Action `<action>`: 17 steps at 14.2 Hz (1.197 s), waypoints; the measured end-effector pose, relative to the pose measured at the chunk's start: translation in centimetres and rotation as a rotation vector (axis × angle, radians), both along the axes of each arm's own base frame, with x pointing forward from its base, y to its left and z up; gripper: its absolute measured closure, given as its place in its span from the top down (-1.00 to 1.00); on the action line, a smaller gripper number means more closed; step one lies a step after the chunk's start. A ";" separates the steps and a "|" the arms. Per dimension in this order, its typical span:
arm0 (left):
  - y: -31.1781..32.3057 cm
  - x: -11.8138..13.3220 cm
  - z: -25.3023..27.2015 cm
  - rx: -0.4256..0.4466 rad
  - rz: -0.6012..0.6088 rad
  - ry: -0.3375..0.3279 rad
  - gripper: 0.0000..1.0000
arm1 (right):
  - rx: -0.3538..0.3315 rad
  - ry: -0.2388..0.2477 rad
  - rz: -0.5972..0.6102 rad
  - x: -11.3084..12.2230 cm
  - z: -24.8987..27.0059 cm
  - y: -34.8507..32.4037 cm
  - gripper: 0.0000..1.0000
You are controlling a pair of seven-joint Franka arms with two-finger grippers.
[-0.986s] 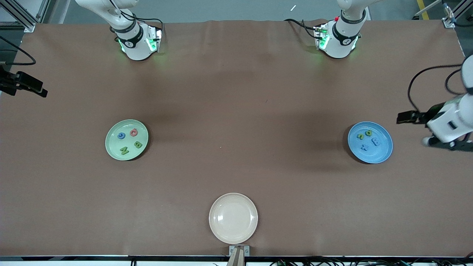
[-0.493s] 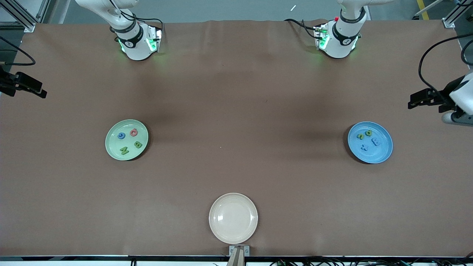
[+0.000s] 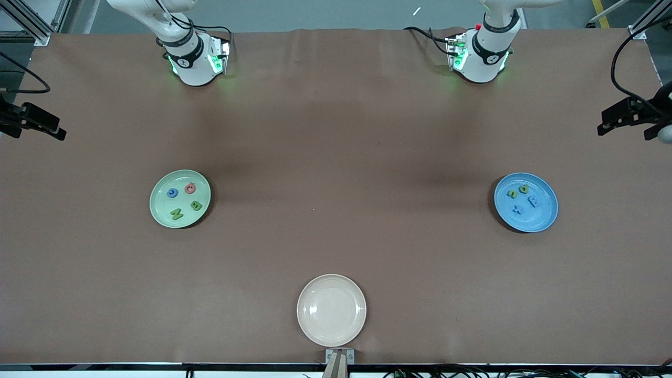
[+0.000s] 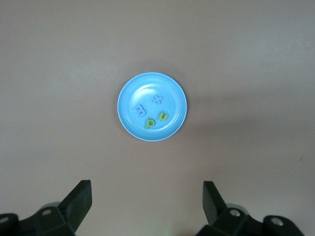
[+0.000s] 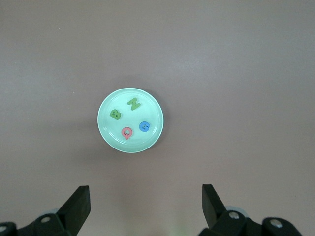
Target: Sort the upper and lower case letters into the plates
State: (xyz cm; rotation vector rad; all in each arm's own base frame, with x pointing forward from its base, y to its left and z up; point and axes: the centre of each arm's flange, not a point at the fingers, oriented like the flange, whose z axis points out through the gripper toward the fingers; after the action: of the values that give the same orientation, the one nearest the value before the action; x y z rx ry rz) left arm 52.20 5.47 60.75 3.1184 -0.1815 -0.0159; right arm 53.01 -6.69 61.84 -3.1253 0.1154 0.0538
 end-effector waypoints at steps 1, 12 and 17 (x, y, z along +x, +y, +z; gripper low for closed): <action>0.0 -0.6 0.6 -0.014 0.003 -0.018 0.99 | 0.000 0.000 0.000 0.0 0.0 0.0 1.00; -1.6 3.1 1.9 -0.009 -0.012 -0.119 0.99 | 0.000 0.001 -0.007 -0.1 0.0 -0.4 1.00; -3.2 5.8 -0.2 -0.003 -0.027 -0.086 0.99 | 0.001 0.002 0.005 -0.1 -0.1 -0.5 1.00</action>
State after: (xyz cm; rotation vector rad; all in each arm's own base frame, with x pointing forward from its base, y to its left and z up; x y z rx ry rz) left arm 57.95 2.28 60.58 3.1155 -0.2240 0.1177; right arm 52.94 -7.16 61.78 -3.1246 0.1071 0.0570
